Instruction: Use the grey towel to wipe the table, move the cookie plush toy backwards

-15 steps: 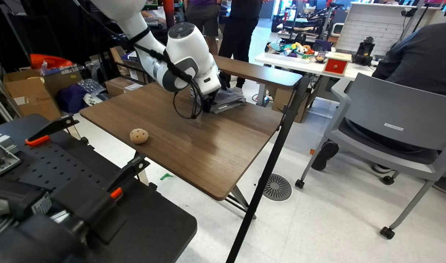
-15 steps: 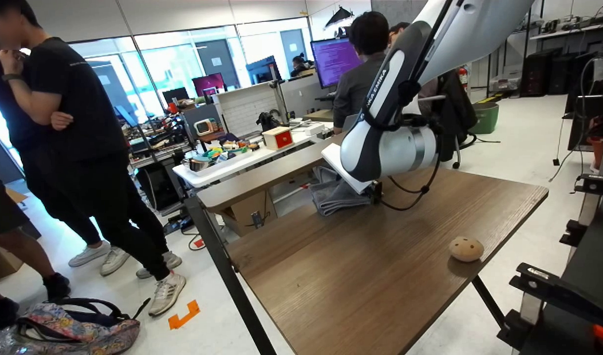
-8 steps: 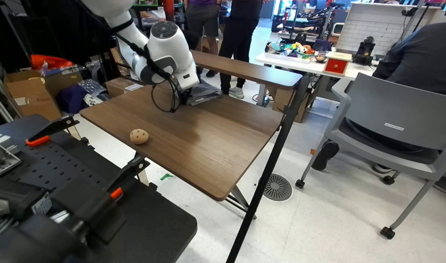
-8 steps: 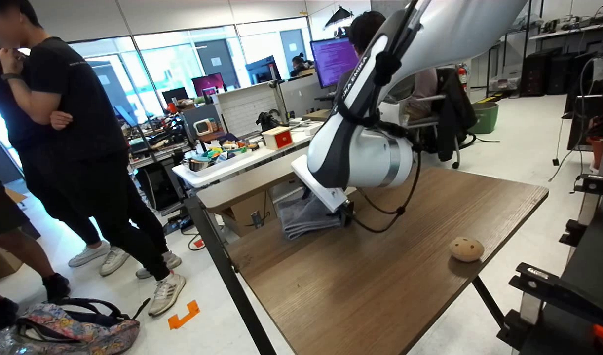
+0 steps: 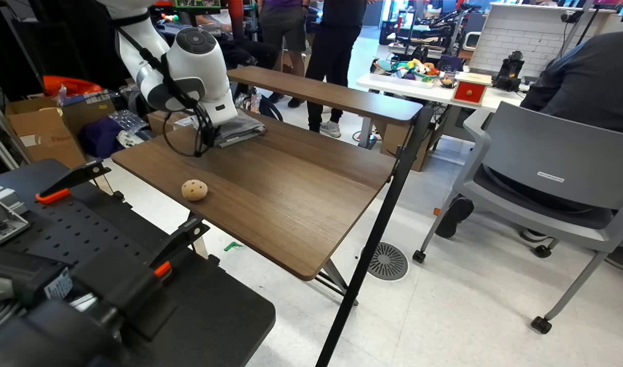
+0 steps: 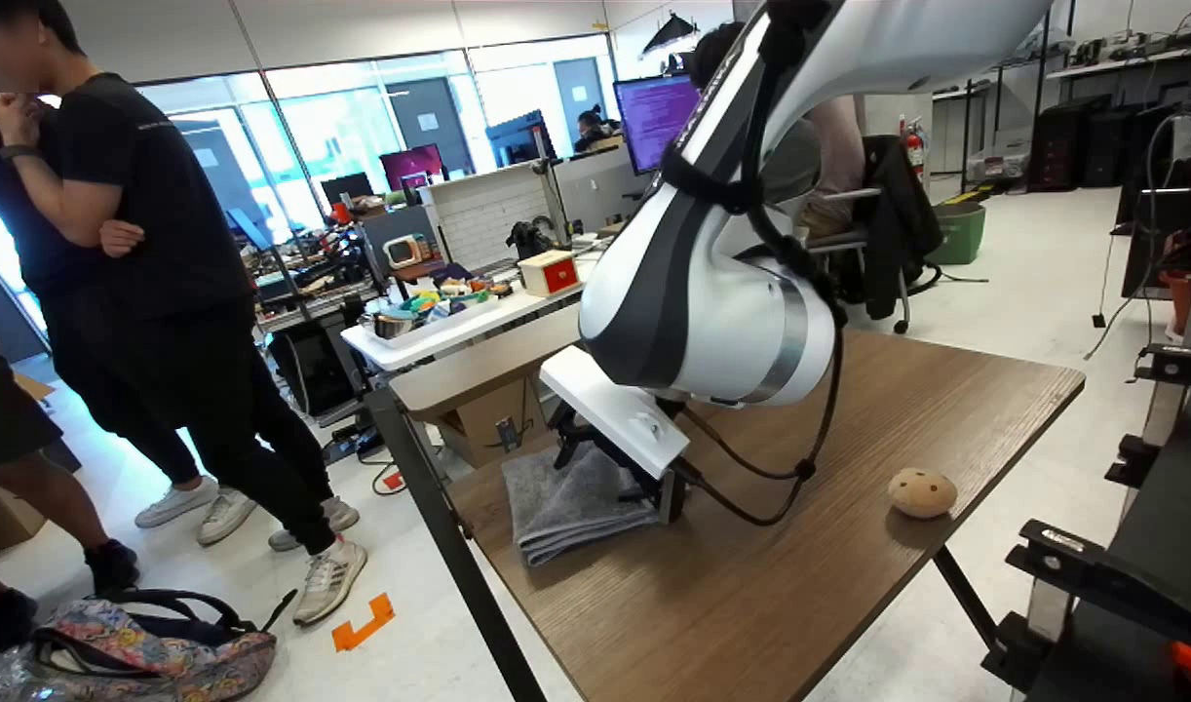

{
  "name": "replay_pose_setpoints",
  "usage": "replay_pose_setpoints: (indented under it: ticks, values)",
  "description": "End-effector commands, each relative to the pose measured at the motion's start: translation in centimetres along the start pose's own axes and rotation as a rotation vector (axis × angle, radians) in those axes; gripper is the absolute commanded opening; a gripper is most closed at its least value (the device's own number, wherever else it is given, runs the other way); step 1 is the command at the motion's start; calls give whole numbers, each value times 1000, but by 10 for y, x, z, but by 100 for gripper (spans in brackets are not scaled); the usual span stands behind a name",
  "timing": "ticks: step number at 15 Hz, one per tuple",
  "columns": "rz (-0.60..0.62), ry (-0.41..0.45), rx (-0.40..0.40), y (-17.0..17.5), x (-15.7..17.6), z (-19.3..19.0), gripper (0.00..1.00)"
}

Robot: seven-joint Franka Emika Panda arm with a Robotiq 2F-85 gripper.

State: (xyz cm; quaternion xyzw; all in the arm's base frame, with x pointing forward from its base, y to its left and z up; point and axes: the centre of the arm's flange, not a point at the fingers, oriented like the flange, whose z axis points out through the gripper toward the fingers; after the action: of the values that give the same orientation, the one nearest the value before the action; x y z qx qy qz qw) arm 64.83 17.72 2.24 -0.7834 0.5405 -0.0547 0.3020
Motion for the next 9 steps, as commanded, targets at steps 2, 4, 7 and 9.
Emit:
replay_pose_setpoints:
  ticks: [2,4,7,9]
  values:
    - [-50,-51,-207,59,-2,-36,100]
    - [-55,-16,-242,63,12,-40,100]
    - [-48,106,-205,50,58,-40,100]
    - [-16,230,-190,38,106,-41,100]
